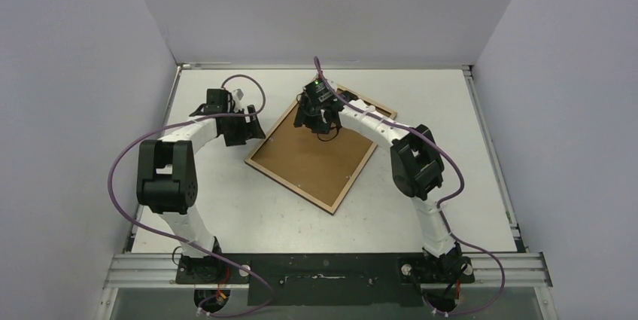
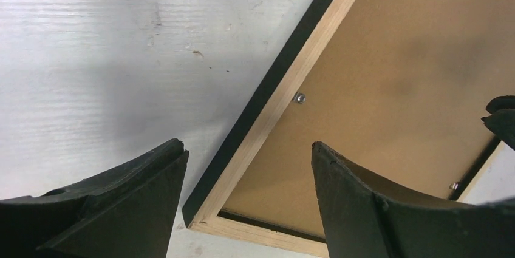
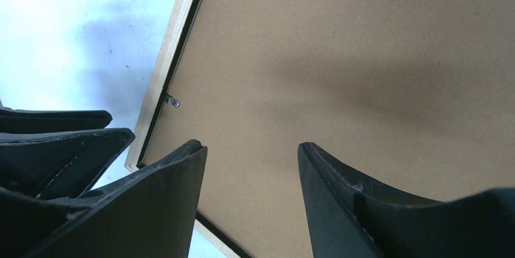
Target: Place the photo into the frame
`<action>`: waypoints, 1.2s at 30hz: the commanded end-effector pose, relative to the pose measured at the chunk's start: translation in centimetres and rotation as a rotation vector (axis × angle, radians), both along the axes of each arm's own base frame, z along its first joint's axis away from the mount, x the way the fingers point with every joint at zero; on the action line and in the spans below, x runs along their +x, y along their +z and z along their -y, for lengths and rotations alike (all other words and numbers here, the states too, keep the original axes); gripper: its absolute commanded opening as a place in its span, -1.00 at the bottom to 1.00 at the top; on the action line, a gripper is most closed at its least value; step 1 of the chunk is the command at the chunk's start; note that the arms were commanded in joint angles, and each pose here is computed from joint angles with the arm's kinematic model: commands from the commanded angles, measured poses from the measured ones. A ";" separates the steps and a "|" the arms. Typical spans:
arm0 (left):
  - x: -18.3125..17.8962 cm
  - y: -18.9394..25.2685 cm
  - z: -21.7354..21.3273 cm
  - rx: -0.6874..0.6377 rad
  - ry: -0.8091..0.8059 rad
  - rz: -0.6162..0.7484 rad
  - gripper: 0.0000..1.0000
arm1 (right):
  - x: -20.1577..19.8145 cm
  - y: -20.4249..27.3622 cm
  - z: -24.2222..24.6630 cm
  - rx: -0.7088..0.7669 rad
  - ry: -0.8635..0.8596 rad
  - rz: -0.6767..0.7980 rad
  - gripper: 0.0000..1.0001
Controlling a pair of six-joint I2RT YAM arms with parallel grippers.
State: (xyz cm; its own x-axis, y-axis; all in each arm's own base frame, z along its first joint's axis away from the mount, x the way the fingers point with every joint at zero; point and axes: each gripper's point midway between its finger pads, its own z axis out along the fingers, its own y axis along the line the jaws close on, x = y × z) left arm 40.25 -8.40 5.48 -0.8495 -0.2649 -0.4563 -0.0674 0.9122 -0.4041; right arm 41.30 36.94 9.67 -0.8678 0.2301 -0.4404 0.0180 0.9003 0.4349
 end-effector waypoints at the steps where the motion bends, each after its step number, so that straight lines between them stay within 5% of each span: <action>1: 0.3 1.0 1.7 -0.075 -0.117 -0.009 0.45 | 0.8 0.8 -0.1 -0.026 -0.060 0.032 0.15; 8: -1.1 0.9 3.4 -0.143 -0.148 -0.013 0.41 | 1.0 -0.1 -0.1 -0.057 -0.094 0.042 0.23; 19: -5.7 0.5 6.5 -0.282 -0.071 -0.038 0.06 | 0.9 -0.3 0.9 -0.140 -0.124 0.051 0.23; 27: -9.9 0.3 11.4 -0.304 -0.163 -0.047 -0.18 | -0.2 -0.3 0.6 -0.259 -0.041 0.059 0.22; 36: -12.3 0.9 12.0 -0.408 -0.104 0.074 -0.27 | -1.0 -2.2 1.3 -0.354 -0.037 0.048 0.10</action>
State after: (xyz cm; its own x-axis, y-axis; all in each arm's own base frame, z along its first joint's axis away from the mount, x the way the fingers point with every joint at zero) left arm 26.28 -19.49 3.24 -0.9103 -0.2879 -0.2973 -0.0133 0.7383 -0.6744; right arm 40.42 36.50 7.42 -0.8454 0.1290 -0.5183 0.0469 0.9846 0.1685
